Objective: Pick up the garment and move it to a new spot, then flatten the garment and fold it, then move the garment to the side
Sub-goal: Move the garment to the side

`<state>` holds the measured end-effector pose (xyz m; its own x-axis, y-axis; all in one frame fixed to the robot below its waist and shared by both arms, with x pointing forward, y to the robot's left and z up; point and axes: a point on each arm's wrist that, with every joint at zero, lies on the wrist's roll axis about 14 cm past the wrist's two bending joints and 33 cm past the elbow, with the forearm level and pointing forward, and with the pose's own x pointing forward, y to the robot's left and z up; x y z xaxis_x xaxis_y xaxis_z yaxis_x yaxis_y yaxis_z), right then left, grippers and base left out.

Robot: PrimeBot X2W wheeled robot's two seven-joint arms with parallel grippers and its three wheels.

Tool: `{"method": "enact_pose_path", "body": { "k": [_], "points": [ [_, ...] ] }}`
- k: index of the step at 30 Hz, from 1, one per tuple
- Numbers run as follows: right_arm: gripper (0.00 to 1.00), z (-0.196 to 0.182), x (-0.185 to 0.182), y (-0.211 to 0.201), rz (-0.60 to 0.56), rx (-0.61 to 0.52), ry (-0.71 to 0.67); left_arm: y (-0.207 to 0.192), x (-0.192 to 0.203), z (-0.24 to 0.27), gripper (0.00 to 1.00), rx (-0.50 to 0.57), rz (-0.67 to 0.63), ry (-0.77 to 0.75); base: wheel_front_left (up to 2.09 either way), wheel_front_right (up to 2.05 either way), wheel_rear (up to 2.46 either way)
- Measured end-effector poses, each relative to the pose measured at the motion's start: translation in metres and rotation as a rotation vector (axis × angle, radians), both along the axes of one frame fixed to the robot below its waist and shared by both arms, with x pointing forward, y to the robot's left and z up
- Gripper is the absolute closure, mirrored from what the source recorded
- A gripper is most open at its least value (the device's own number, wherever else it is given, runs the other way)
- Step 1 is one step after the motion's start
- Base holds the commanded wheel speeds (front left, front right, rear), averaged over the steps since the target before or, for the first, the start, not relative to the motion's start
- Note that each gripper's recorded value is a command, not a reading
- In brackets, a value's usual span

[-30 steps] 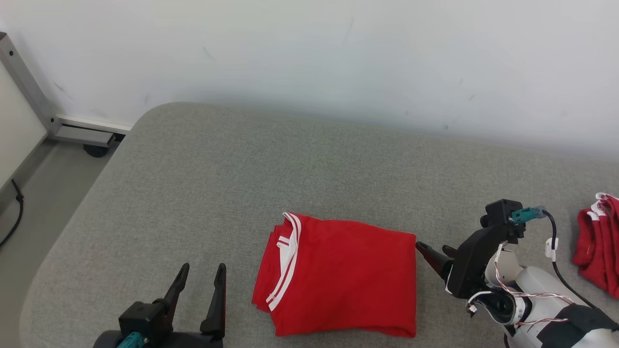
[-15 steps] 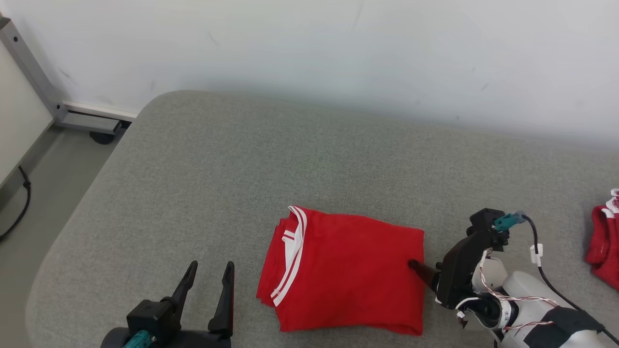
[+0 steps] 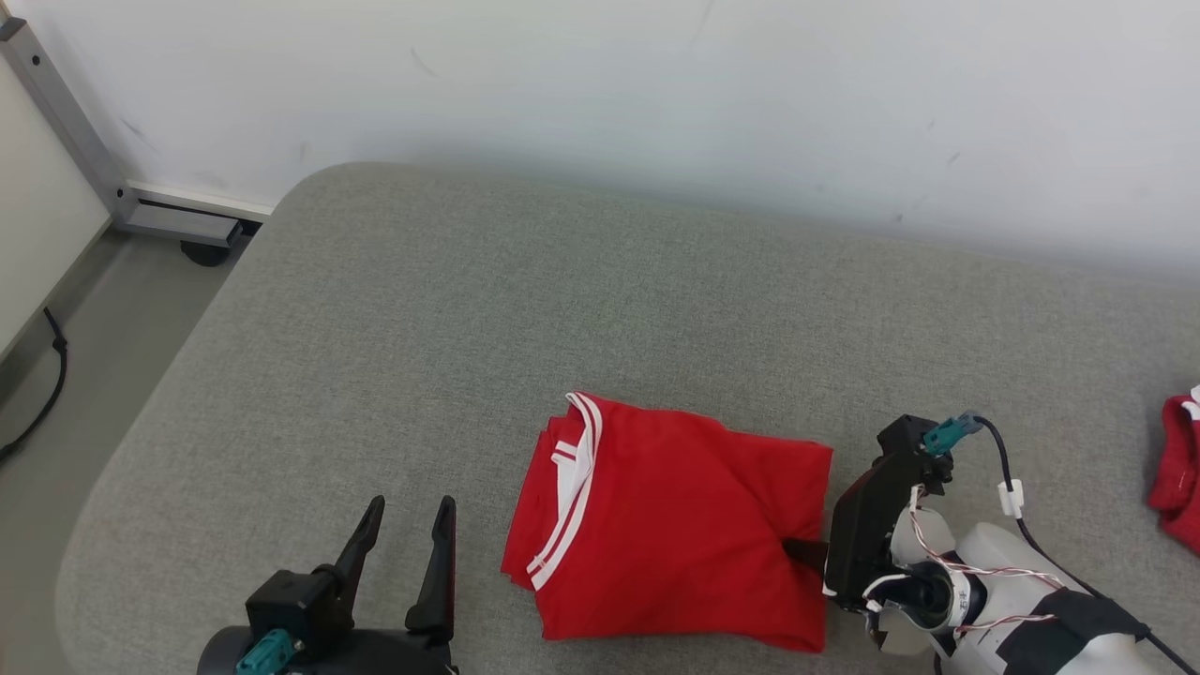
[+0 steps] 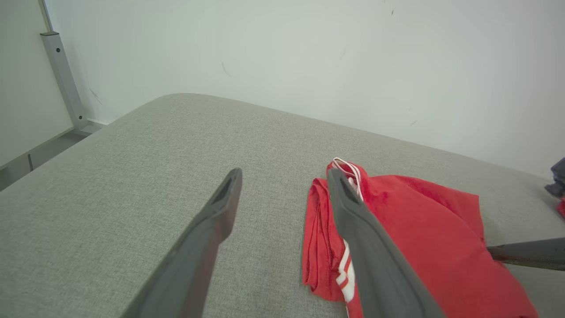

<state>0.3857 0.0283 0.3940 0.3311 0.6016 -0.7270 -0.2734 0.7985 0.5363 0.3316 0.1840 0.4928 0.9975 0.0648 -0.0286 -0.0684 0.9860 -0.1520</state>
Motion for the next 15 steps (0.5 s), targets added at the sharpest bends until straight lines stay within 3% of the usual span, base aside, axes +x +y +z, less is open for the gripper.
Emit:
{"method": "enact_pose_path", "body": {
  "k": [6, 15],
  "points": [
    [1.0, 0.008, 0.008, 0.001, 0.002, 0.002, -0.008, 0.003, 0.001, -0.001, 0.0, -0.003, 0.008, 0.001, 0.0, 0.0, 0.0],
    [1.0, 0.047, 0.07, -0.046, -0.098, -0.037, -0.135, -0.003, 0.006, -0.001, 0.0, -0.01, -0.01, 0.0, 0.0, 0.0, 0.0]
  ]
}}
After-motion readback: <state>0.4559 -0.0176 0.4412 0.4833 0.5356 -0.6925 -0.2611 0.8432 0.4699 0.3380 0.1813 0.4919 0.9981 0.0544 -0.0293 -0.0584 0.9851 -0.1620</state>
